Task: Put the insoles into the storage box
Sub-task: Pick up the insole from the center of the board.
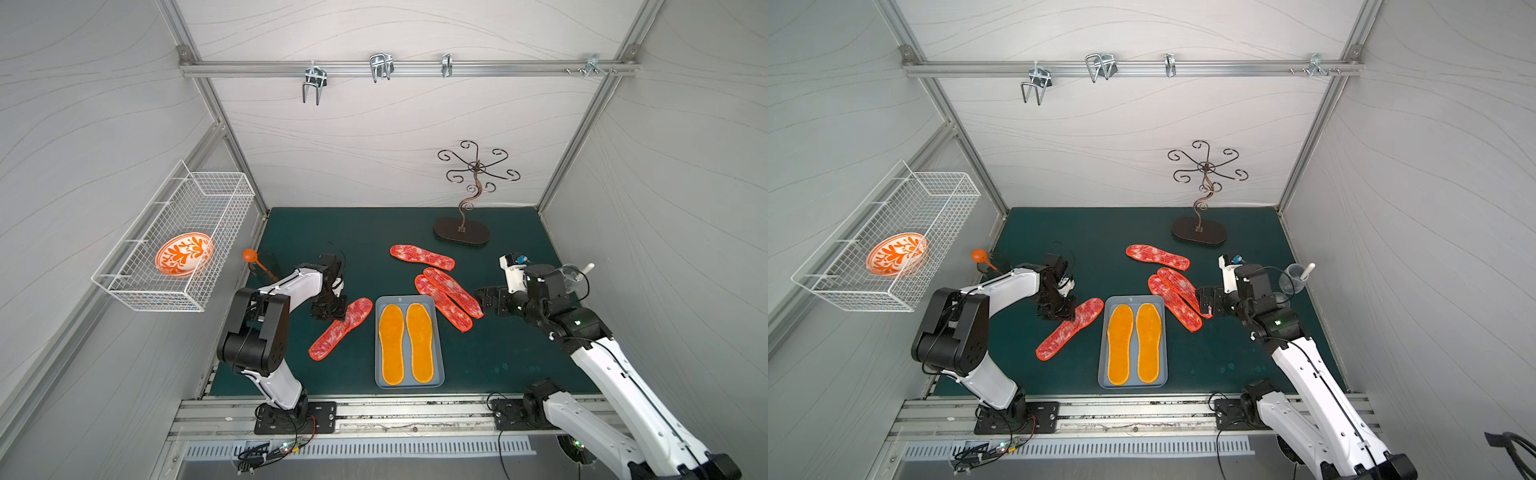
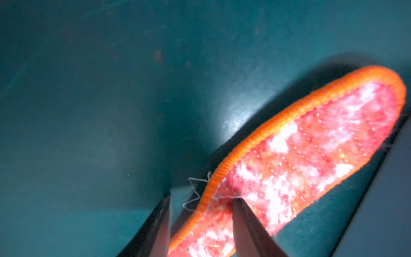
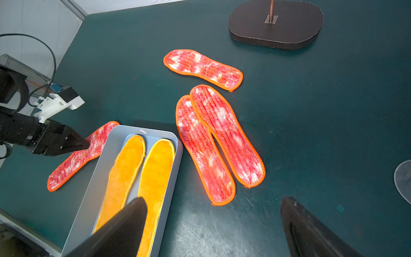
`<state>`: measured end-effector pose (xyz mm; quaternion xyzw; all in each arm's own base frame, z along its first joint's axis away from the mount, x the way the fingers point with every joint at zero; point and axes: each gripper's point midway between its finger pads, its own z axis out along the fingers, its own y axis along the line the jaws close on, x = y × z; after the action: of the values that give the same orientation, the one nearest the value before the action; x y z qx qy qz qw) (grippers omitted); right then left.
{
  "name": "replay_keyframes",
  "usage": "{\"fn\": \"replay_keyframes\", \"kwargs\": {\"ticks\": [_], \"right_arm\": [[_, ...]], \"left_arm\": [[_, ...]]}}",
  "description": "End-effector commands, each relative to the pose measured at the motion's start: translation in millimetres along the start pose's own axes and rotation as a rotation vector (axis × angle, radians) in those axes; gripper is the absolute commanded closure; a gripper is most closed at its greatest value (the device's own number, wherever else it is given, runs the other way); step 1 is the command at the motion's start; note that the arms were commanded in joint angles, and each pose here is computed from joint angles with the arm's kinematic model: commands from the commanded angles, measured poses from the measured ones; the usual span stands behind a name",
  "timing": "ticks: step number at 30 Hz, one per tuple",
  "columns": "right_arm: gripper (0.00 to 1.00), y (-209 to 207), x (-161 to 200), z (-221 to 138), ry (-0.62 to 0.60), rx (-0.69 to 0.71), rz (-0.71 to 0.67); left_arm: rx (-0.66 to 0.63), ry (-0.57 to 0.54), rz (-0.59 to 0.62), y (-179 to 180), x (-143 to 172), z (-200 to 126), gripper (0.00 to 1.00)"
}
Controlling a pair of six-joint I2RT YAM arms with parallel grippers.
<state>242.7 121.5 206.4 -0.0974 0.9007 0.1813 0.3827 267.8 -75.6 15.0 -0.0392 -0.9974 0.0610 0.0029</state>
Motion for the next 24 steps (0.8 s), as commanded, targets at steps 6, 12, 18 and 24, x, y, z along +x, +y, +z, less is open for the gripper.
{"fn": "replay_keyframes", "kwargs": {"ticks": [6, 12, 18, 24], "right_arm": [[0.01, 0, 2, 0, 0.005, -0.006, 0.002], [0.01, 1, 0, 0, 0.001, -0.016, 0.007], [0.01, 9, -1, 1, 0.001, -0.06, 0.039], [0.01, 31, -6, 4, -0.007, -0.195, 0.153]], "left_arm": [[-0.054, 0.072, 0.063, -9, 4, 19, 0.65], [-0.082, 0.08, 0.078, -9, 3, 17, 0.92], [-0.063, -0.017, 0.061, -15, -12, -17, 1.0], [0.071, -0.233, -0.08, -23, -35, -74, 1.0]]}}
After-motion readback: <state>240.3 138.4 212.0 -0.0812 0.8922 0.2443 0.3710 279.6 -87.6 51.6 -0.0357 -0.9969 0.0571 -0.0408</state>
